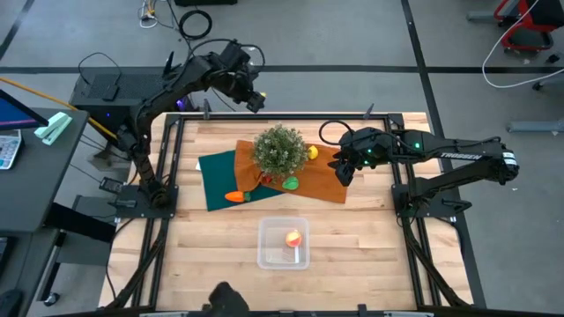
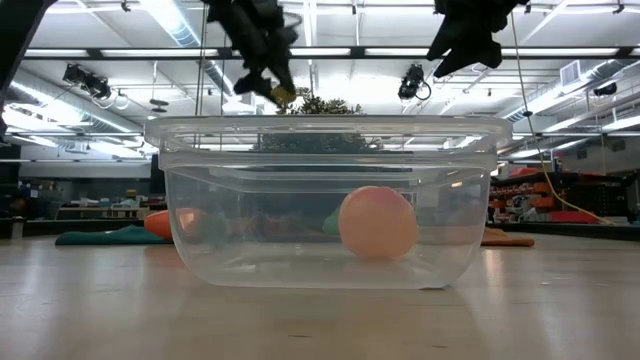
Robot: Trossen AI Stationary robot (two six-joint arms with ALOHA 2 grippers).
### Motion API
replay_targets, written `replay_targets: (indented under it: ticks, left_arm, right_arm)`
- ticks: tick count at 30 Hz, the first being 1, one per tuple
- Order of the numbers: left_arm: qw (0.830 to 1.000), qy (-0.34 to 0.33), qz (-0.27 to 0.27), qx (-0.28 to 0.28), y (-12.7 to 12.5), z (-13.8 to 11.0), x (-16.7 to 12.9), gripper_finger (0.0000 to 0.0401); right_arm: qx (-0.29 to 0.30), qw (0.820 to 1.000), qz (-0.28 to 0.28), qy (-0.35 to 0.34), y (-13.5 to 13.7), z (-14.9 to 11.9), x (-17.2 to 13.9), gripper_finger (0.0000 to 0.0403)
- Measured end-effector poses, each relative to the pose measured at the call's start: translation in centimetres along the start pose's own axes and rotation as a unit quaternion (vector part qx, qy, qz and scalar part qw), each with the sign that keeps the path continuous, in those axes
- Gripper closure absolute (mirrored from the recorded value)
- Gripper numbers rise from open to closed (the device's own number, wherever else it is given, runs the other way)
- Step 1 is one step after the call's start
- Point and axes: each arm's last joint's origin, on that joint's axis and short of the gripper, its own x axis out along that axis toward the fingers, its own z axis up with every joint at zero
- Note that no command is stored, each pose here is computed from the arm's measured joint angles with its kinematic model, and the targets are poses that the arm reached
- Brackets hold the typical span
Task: Pick and placing Produce into tupperware
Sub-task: Put the left lemon into the transparent bin
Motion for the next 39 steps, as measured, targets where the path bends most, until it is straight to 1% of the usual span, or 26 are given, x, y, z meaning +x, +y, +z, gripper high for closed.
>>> replay_targets:
  ticks: [4, 7, 11, 13, 20, 25, 32, 36, 39]
  left_arm:
    - [0.999, -0.012, -0.027, 0.039, -3.4, 0.3, -1.5, 0.0197]
    - [0.997, -0.010, -0.045, 0.067, -5.7, 0.1, -2.6, 0.0197]
    - [0.993, -0.006, -0.067, 0.092, -8.5, -0.5, -3.7, 0.0197]
    - [0.992, -0.005, -0.080, 0.095, -9.8, -0.8, -4.0, 0.0197]
    - [0.989, 0.008, -0.118, 0.091, -14.3, -2.5, -4.6, 0.0197]
    - [0.991, 0.016, -0.105, 0.077, -17.2, -4.3, -4.6, 0.0197]
    - [0.994, 0.013, -0.102, 0.038, -20.9, -6.5, -4.9, 0.0197]
    - [0.993, 0.023, -0.113, 0.030, -22.7, -8.1, -5.3, 0.0197]
    - [0.992, 0.036, -0.120, 0.023, -24.1, -9.2, -5.2, 0.0197]
  right_arm:
    - [0.006, 1.000, -0.010, 0.018, -0.2, -0.3, 0.0, 0.0257]
    - [0.012, 0.999, -0.020, 0.042, -0.6, -0.7, 0.0, 0.0257]
    - [0.011, 0.997, -0.029, 0.065, -1.0, -1.0, 0.0, 0.0257]
    - [0.006, 0.997, -0.034, 0.071, -1.3, -1.1, -0.1, 0.0257]
    - [-0.017, 0.995, -0.049, 0.083, -2.1, -1.2, -0.4, 0.0257]
    - [-0.047, 0.992, -0.063, 0.103, -2.9, -1.4, -0.7, 0.0257]
    - [-0.078, 0.987, -0.067, 0.121, -3.3, -1.9, -1.5, 0.0257]
    - [-0.080, 0.988, -0.054, 0.124, -3.3, -2.0, -1.8, 0.0257]
    - [-0.066, 0.989, -0.046, 0.122, -3.1, -2.1, -2.0, 0.0257]
